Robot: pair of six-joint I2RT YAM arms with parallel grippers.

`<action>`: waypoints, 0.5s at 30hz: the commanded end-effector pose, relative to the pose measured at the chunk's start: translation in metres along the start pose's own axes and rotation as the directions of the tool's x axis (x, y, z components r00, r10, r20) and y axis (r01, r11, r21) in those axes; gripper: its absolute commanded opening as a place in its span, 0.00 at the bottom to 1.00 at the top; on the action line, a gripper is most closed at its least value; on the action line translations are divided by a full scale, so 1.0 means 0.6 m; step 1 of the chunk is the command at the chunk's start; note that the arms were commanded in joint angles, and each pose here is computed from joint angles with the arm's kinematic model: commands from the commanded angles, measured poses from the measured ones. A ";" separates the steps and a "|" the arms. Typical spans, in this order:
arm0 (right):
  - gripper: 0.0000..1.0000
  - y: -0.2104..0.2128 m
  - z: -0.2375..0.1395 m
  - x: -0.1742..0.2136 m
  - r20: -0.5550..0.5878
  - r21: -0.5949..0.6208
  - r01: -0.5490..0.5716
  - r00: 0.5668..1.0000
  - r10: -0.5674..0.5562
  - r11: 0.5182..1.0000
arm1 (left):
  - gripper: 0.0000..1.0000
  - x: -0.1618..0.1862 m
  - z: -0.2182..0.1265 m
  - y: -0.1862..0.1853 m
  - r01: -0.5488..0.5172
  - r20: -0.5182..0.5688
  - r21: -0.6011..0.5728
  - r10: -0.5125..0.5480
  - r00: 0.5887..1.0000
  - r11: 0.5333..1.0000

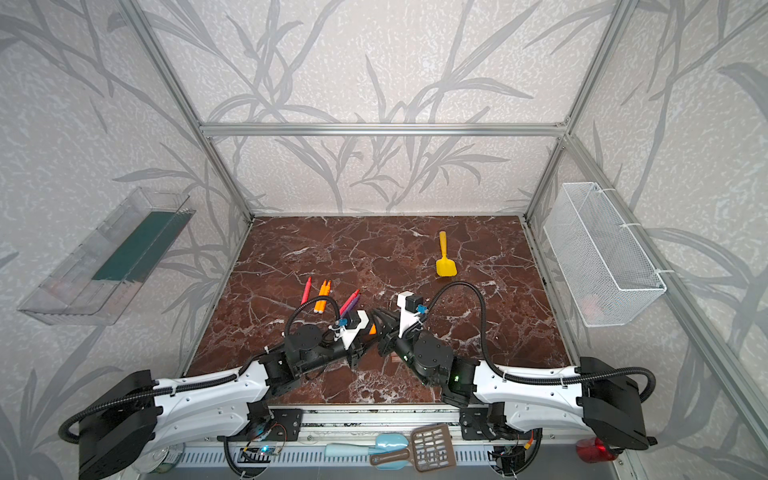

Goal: Insert the pens into the pen caps
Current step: 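Open the right gripper and withdraw it while the left gripper carries the capped marker away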

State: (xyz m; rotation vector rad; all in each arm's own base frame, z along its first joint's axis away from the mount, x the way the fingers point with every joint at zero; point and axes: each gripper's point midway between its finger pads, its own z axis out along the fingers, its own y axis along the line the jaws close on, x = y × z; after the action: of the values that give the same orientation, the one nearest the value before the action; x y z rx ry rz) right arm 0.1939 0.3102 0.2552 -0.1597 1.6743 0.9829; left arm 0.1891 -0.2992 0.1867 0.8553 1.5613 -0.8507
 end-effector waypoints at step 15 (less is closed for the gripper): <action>0.93 -0.027 -0.013 -0.074 -0.092 0.115 0.264 0.963 -0.254 0.958 | 0.00 0.032 -0.024 0.158 0.198 0.126 -0.426 -0.159 0.979 0.883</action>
State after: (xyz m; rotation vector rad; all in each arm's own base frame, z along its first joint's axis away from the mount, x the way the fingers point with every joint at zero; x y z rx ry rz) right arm 0.2069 0.2955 0.2627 -0.3401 1.7663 0.7669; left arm 0.2445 -0.2636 0.1790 0.4994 1.6383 -0.7274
